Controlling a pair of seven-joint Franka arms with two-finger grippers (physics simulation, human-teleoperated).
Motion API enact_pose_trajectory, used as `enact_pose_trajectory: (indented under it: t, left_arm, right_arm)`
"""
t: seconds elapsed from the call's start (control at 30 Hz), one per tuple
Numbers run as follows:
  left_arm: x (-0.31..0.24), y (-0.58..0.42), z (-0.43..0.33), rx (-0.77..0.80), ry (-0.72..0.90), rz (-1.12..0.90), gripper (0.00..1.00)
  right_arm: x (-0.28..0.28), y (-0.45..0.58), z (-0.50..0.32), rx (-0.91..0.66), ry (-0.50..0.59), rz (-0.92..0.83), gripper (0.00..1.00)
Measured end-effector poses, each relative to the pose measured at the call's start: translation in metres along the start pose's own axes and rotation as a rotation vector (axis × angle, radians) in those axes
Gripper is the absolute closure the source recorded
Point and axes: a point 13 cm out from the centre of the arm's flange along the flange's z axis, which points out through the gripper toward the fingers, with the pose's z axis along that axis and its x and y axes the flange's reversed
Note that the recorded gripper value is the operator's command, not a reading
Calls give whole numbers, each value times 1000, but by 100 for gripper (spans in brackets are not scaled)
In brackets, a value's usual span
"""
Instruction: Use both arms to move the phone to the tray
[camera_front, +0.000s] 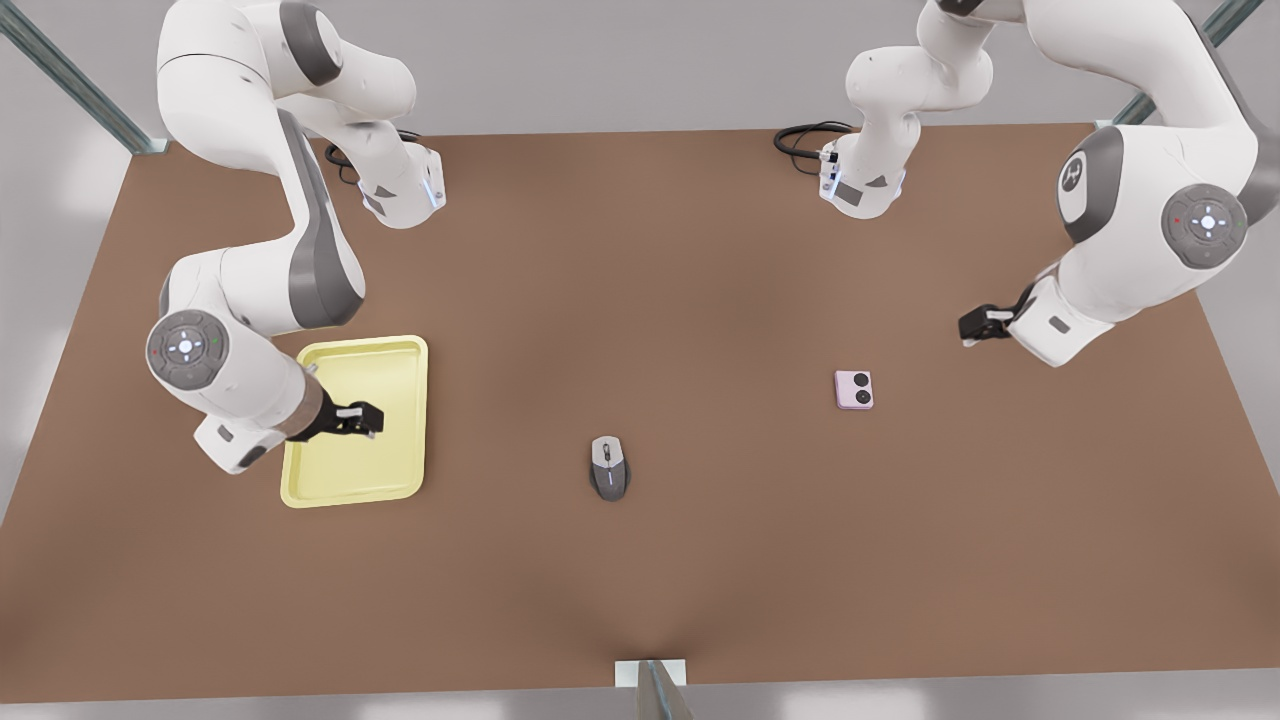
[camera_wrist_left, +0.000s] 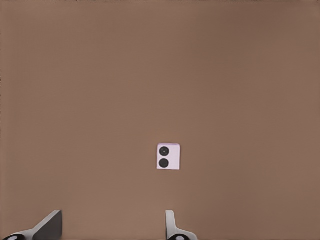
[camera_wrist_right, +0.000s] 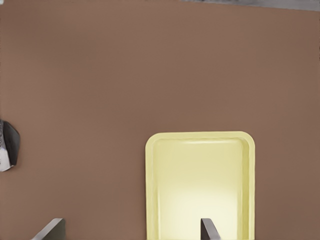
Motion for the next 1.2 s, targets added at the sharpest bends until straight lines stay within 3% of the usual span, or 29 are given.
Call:
enact_pose_trajectory:
  t: [0.1,0.27,0.43,0.7,1.13,1.2]
  left_arm:
    - [1,-2,22,5,35,-10,0]
    - [55,-33,228,31,331,2,0]
    - [80,-44,347,41,325,-10,0]
    - [42,-60,391,54,123,-4,0]
    - [25,-63,429,65,59,-16,0]
    - [24,-63,434,65,59,-17,19]
  right_arm:
    - [-6,-1,-2,-4,-24,15,0]
    - [-10,2,-4,-8,-44,31,0]
    - [-12,6,-5,-10,-53,41,0]
    - [-13,4,-6,-11,-57,59,0]
    - [-13,5,-6,-12,-58,71,0]
    - [-13,5,-6,-12,-58,71,0]
